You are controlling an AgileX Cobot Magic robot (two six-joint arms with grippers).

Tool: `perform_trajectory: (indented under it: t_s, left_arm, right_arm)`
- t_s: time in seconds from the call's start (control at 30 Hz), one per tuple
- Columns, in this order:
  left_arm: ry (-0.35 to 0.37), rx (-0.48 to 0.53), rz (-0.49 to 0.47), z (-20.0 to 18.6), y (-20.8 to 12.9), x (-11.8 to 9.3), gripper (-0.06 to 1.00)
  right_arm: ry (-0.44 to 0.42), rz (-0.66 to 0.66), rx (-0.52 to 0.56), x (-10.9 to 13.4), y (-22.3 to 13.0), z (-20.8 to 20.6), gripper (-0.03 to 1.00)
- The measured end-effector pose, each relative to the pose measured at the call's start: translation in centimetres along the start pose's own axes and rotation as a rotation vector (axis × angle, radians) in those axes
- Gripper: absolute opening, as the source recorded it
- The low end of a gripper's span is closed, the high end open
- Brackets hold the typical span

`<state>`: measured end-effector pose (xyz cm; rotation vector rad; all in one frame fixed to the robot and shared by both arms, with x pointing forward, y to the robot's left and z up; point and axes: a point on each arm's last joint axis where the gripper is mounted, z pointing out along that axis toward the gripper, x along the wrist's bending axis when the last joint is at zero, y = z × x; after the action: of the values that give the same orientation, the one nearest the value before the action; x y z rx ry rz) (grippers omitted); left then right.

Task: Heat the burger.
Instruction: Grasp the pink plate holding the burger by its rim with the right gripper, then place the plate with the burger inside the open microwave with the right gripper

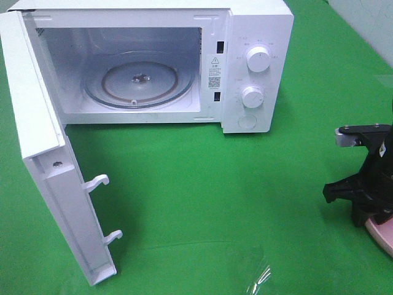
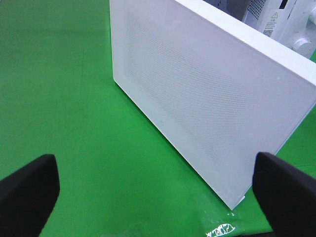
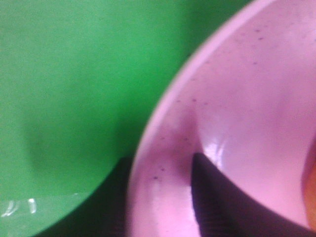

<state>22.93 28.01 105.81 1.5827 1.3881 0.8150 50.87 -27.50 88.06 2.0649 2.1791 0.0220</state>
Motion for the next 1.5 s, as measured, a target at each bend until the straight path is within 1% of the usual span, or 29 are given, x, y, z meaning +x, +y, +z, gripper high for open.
perform_trajectory:
  t_s: [0.03, 0.07, 0.1, 0.13, 0.47, 0.53, 0.57, 0.63, 0.67, 0.7, 0.77, 0.83, 1.0, 1.07, 1.33, 1.37, 1.47, 1.5]
  left_arm:
    - [0.0, 0.0, 0.0, 0.0, 0.0, 0.0, 0.98]
    - [0.0, 0.0, 0.0, 0.0, 0.0, 0.0, 0.98]
    - [0.0, 0.0, 0.0, 0.0, 0.0, 0.0, 0.98]
    - [0.0, 0.0, 0.0, 0.0, 0.0, 0.0, 0.98]
    - [0.0, 0.0, 0.0, 0.0, 0.0, 0.0, 0.98]
    - [0.0, 0.0, 0.0, 0.0, 0.0, 0.0, 0.98]
    - [0.0, 0.0, 0.0, 0.0, 0.0, 0.0, 0.98]
    - [0.0, 0.0, 0.0, 0.0, 0.0, 0.0, 0.98]
    - [0.0, 0.0, 0.0, 0.0, 0.0, 0.0, 0.98]
    - [0.0, 0.0, 0.0, 0.0, 0.0, 0.0, 0.98]
    - [0.0, 0.0, 0.0, 0.0, 0.0, 0.0, 0.98]
    - [0.0, 0.0, 0.0, 0.0, 0.0, 0.0, 0.98]
    - [0.0, 0.0, 0.0, 0.0, 0.0, 0.0, 0.98]
    - [0.0, 0.0, 0.0, 0.0, 0.0, 0.0, 0.98]
    - [0.0, 0.0, 0.0, 0.0, 0.0, 0.0, 0.98]
    - [0.0, 0.0, 0.0, 0.0, 0.0, 0.0, 0.98]
    - [0.0, 0.0, 0.0, 0.0, 0.0, 0.0, 0.98]
    - [0.0, 0.0, 0.0, 0.0, 0.0, 0.0, 0.98]
  right_arm:
    - [0.009, 0.013, -0.002, 0.1, 0.0, -0.1, 0.26]
    - [0.009, 0.013, -0.002, 0.1, 0.0, -0.1, 0.26]
    - [0.014, 0.022, -0.007, 0.2, 0.0, -0.2, 0.16]
    - [0.016, 0.027, -0.009, 0.2, 0.1, -0.3, 0.13]
    - [0.009, 0.021, -0.001, 0.4, 0.0, -0.3, 0.13]
    - [-0.006, 0.013, 0.003, 0.7, -0.1, -0.4, 0.13]
    - [-0.028, 0.001, 0.009, 1.1, -0.2, -0.4, 0.1]
    - [-0.039, -0.001, 0.013, 1.2, -0.3, -0.5, 0.09]
    - [-0.062, -0.018, 0.018, 1.5, -0.4, -0.7, 0.07]
    - [-0.062, -0.018, 0.018, 1.5, -0.4, -0.7, 0.07]
    - [-0.1, -0.022, 0.035, 1.7, -0.8, -1.1, 0.04]
    - [-0.115, -0.03, 0.039, 1.9, -0.9, -1.3, 0.03]
    - [-0.139, -0.047, 0.031, 2.2, -1.2, -1.7, 0.03]
    - [-0.169, -0.074, 0.027, 2.6, -2.0, -1.8, 0.03]
    - [-0.207, -0.09, 0.001, 3.4, -3.5, -2.9, 0.03]
    - [-0.226, -0.111, -0.005, 3.6, -3.8, -3.4, 0.03]
    - [-0.245, -0.13, -0.015, 3.9, -4.1, -3.9, 0.03]
    - [-0.261, -0.158, -0.026, 4.2, -4.5, -4.3, 0.03]
